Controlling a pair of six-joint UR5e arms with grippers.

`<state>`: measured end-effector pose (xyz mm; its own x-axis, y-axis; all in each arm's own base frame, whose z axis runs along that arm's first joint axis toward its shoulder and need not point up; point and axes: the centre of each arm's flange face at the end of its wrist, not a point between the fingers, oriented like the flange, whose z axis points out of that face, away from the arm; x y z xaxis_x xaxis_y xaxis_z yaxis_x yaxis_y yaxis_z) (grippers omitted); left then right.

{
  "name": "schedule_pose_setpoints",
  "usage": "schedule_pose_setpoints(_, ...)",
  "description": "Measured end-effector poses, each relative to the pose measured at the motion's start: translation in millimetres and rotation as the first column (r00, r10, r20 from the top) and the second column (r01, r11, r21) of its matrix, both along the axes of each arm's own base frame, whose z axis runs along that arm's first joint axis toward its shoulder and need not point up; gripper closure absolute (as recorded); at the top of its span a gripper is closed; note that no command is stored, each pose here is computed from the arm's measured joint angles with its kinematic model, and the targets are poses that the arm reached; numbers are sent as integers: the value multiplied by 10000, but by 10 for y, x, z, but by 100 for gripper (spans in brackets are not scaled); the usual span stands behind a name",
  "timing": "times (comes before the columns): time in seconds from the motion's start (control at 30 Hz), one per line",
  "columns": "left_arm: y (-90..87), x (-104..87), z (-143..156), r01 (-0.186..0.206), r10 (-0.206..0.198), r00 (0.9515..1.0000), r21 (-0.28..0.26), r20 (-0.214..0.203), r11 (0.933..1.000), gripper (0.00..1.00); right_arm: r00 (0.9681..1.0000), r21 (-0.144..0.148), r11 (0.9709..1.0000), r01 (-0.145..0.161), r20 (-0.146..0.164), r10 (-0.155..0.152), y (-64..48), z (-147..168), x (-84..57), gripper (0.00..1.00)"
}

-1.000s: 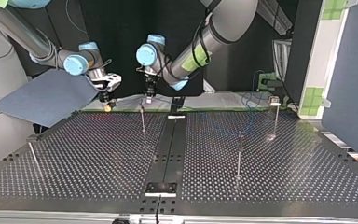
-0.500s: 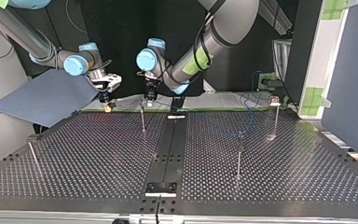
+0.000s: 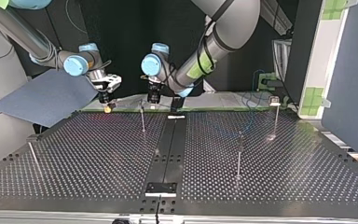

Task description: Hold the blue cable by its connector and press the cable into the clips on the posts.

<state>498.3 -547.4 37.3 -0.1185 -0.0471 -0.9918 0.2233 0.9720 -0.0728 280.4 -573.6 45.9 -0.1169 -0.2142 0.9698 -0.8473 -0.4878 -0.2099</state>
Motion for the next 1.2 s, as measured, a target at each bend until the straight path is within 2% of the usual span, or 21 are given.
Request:
schedule_pose_setpoints(0.23,-8,98,52,232,-231,9997,-90,29,9997,100,10000,-83,10000,-2,14,2,-11,5,2,100)
schedule_pose_setpoints(0.43,17,180,12,260,-261,9996,-54,-100,9996,100,10000,-136,9999,-7,27,8,-33,6,7,100)
schedule_pose_setpoints(0.57,6,230,-80,282,-280,9992,77,-269,9996,100,10000,-76,10000,-38,17,39,-60,-40,27,100)
schedule_pose_setpoints(0.7,-17,318,-50,252,-251,9994,52,-223,9997,100,10000,-25,10000,-33,7,33,-96,-89,28,100)
schedule_pose_setpoints(1.0,-79,557,225,152,-152,9999,-78,-34,9999,100,9999,-169,9998,46,113,-44,-257,-9,23,100)
schedule_pose_setpoints(1.2,-79,625,296,106,-105,9999,-123,41,9999,100,9998,-242,9996,162,151,-159,-352,38,-24,100)
